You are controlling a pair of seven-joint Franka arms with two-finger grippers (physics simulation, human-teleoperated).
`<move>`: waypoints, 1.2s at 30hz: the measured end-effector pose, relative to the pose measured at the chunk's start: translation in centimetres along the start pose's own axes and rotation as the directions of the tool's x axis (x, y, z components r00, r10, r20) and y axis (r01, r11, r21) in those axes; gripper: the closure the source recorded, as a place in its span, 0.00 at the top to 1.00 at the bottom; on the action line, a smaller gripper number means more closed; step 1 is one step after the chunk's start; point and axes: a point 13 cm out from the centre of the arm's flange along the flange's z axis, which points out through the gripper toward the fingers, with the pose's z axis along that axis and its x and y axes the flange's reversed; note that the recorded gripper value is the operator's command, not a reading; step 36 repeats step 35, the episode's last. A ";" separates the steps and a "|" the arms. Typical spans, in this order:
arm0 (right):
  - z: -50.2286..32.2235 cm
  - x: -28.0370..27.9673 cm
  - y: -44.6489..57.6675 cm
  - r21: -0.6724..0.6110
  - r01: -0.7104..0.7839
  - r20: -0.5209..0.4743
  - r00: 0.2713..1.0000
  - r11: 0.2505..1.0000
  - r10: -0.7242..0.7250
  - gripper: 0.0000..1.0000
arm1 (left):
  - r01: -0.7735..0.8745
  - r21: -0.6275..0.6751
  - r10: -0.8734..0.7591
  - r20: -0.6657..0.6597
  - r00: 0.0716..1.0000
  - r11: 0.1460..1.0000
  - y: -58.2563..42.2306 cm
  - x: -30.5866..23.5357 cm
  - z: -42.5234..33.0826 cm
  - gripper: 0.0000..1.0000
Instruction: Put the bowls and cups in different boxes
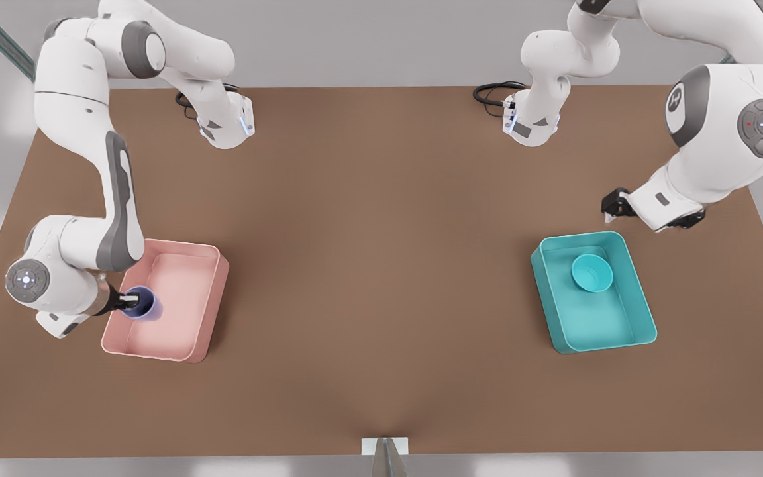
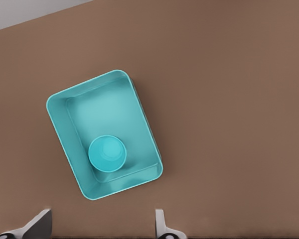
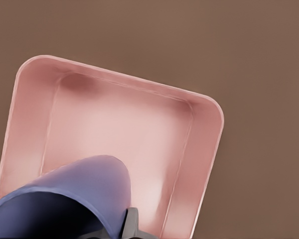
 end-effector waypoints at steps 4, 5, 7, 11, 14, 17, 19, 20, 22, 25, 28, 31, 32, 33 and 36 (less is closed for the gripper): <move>6.2 -0.9 2.9 -0.043 0.118 -0.047 0.992 0.992 -0.120 0.21 | 0.014 0.001 -0.014 -0.033 0.999 1.000 -0.1 0.5 0.5 1.00; 7.0 -1.1 3.6 -0.052 0.143 -0.048 0.988 0.988 -0.145 0.21 | 0.020 0.001 -0.020 -0.035 0.999 1.000 0.0 0.6 0.5 1.00; 8.2 -1.4 4.3 -0.065 0.180 -0.044 0.982 0.982 -0.183 0.21 | 0.028 0.006 -0.028 -0.052 0.998 1.000 0.0 1.3 0.4 1.00; 8.2 -2.0 4.6 -0.068 0.239 -0.020 0.970 0.969 -0.241 1.00 | 0.031 0.034 -0.028 -0.101 0.995 0.999 -0.9 2.0 1.3 1.00; 7.4 -2.1 5.0 -0.066 0.280 -0.005 0.960 0.958 -0.281 1.00 | 0.040 0.044 -0.034 -0.119 0.992 0.998 -1.0 2.3 1.6 1.00; 5.5 -2.2 5.7 -0.063 0.317 0.012 0.949 0.946 -0.316 1.00 | 0.069 0.068 -0.058 -0.143 0.988 0.995 -0.1 2.7 2.2 1.00; 2.2 -2.0 6.7 -0.061 0.345 0.033 0.939 0.937 -0.343 1.00 | 0.080 0.075 -0.069 -0.138 0.988 0.994 0.2 3.0 1.8 1.00; -0.1 -1.6 6.9 -0.059 0.356 0.041 0.934 0.933 -0.354 1.00 | 0.080 0.077 -0.069 -0.135 0.988 0.994 0.1 3.0 1.6 1.00; -6.4 -0.8 8.1 -0.041 0.382 0.064 0.923 0.923 -0.379 1.00 | 0.076 0.078 -0.066 -0.122 0.990 0.994 -0.2 3.2 1.0 1.00; -16.2 -0.1 10.9 -0.006 0.381 0.071 0.922 0.924 -0.380 1.00 | 0.073 0.079 -0.064 -0.119 0.991 0.994 -0.6 3.2 0.8 1.00; -20.9 3.1 12.9 0.035 0.372 0.007 0.928 0.928 -0.372 1.00 | 0.072 0.079 -0.063 -0.119 0.991 0.994 -0.8 3.0 0.9 1.00; -22.9 9.4 11.9 0.018 0.298 -0.050 0.954 0.955 -0.296 1.00 | 0.073 0.079 -0.063 -0.121 0.991 0.994 -1.0 3.0 1.0 1.00; -23.0 11.2 11.6 0.013 0.271 -0.065 0.961 0.962 -0.270 1.00 | 0.074 0.079 -0.064 -0.122 0.990 0.994 -1.0 3.0 1.0 1.00; -22.9 12.2 11.3 0.008 0.245 -0.076 0.967 0.969 -0.244 1.00 | 0.074 0.079 -0.064 -0.123 0.990 0.994 -1.0 3.0 1.0 1.00; -22.8 13.2 10.8 0.002 0.200 -0.089 0.976 0.980 -0.199 1.00 | 0.076 0.080 -0.065 -0.124 0.990 0.994 -1.0 3.1 0.9 1.00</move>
